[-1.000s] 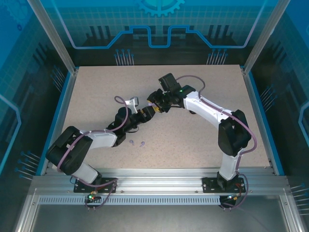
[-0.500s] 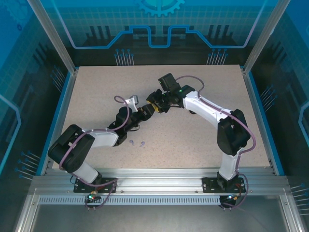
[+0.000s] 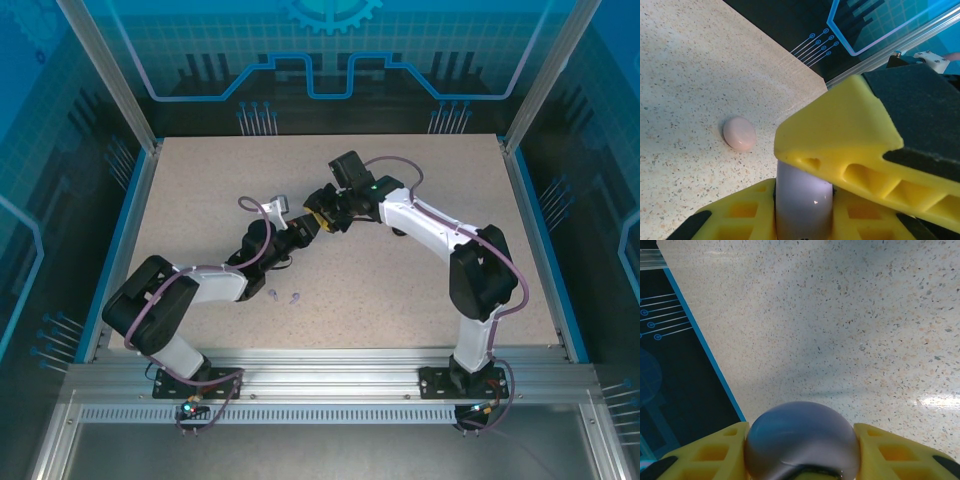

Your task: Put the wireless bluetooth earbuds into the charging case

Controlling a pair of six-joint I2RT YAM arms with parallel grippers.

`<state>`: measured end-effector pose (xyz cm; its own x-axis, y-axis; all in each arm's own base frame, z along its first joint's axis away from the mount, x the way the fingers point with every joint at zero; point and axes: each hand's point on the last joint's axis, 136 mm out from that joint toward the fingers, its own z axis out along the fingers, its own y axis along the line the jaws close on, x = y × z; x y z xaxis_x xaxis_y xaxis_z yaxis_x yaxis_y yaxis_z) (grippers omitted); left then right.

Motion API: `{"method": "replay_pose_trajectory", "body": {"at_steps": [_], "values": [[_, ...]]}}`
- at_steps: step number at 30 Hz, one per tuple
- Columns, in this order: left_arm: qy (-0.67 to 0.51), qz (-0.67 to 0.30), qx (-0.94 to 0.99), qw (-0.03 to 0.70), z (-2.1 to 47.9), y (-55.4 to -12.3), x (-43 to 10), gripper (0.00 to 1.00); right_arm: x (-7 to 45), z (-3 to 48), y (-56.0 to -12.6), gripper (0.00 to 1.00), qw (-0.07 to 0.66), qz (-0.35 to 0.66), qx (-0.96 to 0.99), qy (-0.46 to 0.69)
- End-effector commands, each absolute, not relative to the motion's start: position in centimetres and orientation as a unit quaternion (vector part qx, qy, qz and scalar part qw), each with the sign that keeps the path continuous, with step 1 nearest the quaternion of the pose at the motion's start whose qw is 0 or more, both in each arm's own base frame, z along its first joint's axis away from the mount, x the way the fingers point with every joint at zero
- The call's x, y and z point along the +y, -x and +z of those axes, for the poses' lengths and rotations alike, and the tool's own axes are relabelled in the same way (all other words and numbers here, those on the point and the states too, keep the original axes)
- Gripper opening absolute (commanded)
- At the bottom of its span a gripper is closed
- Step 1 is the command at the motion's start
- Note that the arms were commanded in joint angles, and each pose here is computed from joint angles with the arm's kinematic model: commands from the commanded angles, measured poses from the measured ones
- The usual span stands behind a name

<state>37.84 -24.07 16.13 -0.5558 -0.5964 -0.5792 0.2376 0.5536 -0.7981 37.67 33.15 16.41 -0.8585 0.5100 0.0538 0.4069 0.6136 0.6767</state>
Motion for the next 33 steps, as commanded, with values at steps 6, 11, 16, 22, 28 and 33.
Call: {"method": "replay_pose_trajectory", "body": {"at_steps": [6, 11, 16, 22, 28, 33], "values": [[0.136, -0.451, 0.743, 0.476, 16.9, -38.9, -23.5, 0.06, 33.1, 16.4, -37.5, 0.38, 0.061, 0.364, 0.895, -0.251], [0.137, -0.453, 0.746, 0.468, 16.9, -38.9, -23.7, 0.00, 33.0, 16.7, -37.9, 0.43, 0.064, 0.369, 0.892, -0.254], [0.135, -0.455, 0.754, 0.454, 16.5, -38.7, -24.0, 0.00, 32.5, 17.5, -38.8, 0.61, 0.076, 0.377, 0.886, -0.259], [0.127, -0.454, 0.766, 0.438, 16.4, -38.1, -24.3, 0.00, 30.3, 19.5, -40.5, 0.83, 0.109, 0.381, 0.878, -0.270], [0.107, -0.450, 0.778, 0.426, 16.7, -37.1, -24.4, 0.00, 27.3, 21.0, -41.4, 0.95, 0.140, 0.372, 0.876, -0.275], [0.082, -0.443, 0.789, 0.418, 17.1, -36.3, -24.6, 0.00, 24.9, 21.1, -41.0, 1.00, 0.164, 0.340, 0.888, -0.262]]}}
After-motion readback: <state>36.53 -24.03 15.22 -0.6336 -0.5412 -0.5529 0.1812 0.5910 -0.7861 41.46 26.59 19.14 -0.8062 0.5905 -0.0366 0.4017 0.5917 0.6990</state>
